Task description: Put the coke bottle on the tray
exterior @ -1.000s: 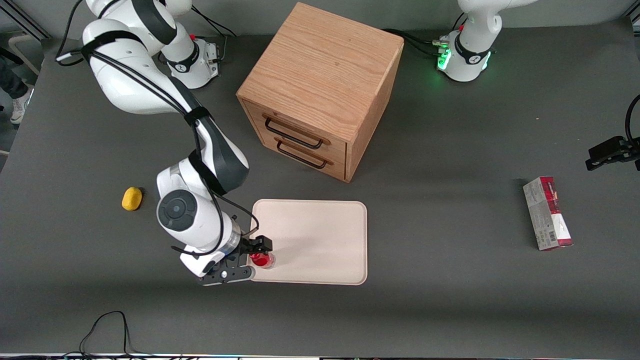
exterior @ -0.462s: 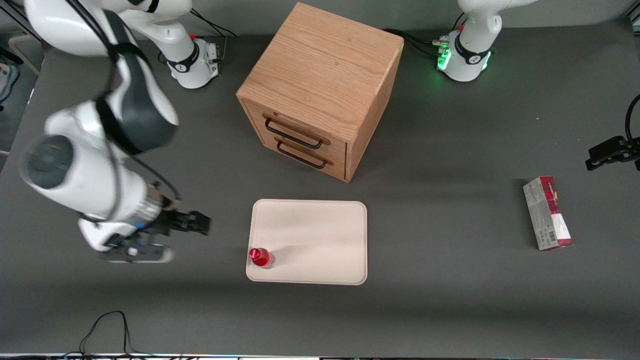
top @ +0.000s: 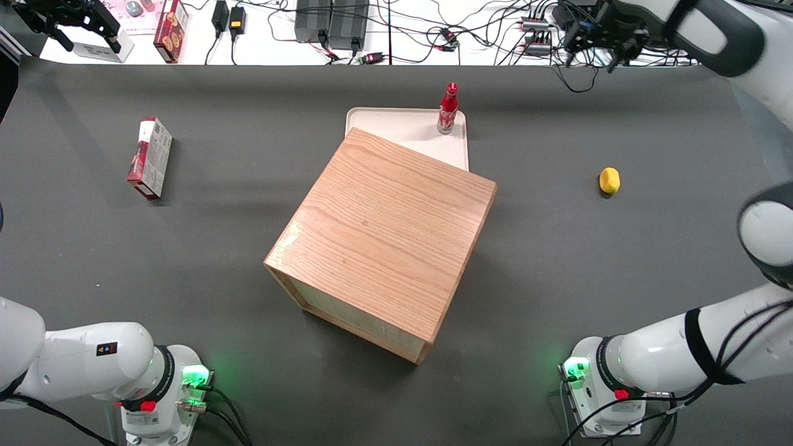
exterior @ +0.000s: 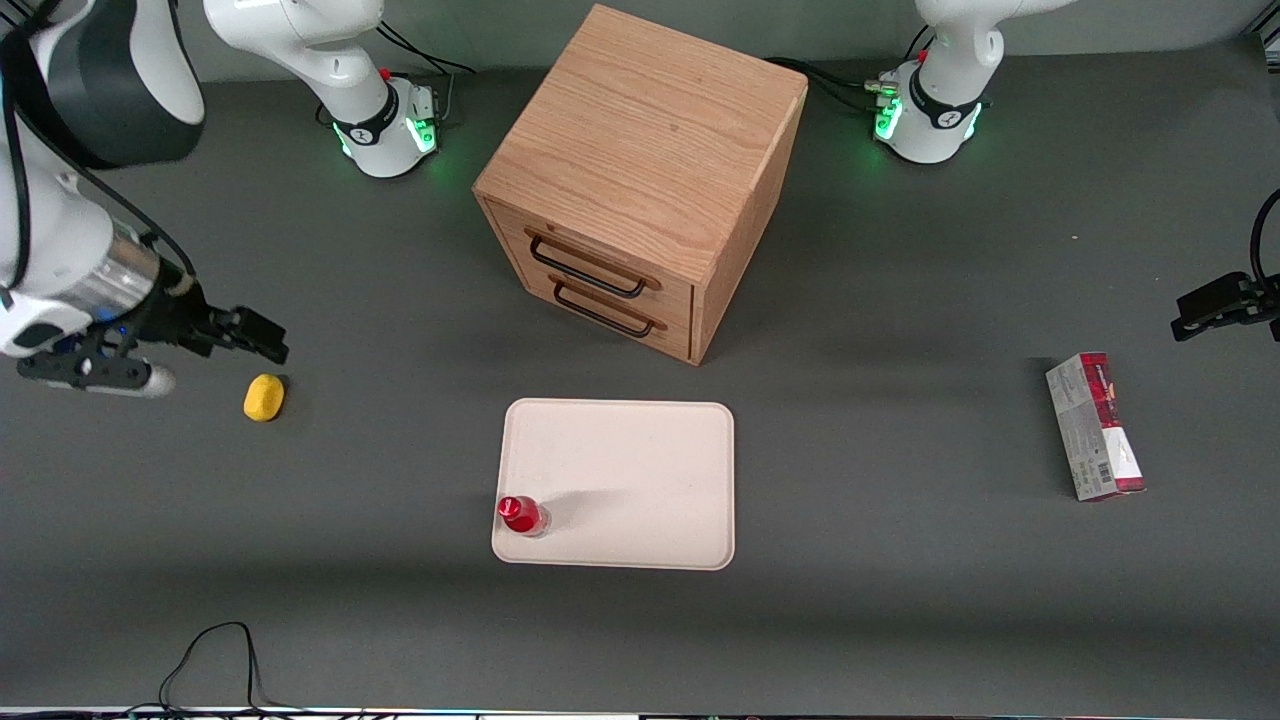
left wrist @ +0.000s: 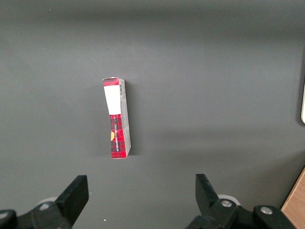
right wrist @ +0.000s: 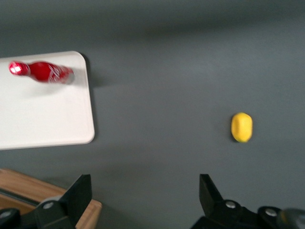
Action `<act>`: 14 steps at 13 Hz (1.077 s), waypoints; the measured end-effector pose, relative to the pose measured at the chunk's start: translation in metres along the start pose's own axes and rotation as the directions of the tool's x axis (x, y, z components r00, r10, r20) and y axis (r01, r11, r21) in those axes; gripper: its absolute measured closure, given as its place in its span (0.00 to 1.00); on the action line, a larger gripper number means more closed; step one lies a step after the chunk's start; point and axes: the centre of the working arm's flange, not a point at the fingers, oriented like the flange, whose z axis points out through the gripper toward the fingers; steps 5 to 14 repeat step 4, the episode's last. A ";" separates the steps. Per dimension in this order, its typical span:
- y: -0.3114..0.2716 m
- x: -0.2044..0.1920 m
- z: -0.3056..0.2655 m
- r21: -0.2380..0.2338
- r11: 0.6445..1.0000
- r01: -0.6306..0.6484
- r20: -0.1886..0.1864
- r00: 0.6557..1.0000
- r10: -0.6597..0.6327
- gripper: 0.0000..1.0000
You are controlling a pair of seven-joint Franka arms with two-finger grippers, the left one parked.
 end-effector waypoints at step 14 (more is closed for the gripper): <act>0.035 -0.009 0.000 -0.002 1.000 0.010 0.016 1.000 -0.010 0.00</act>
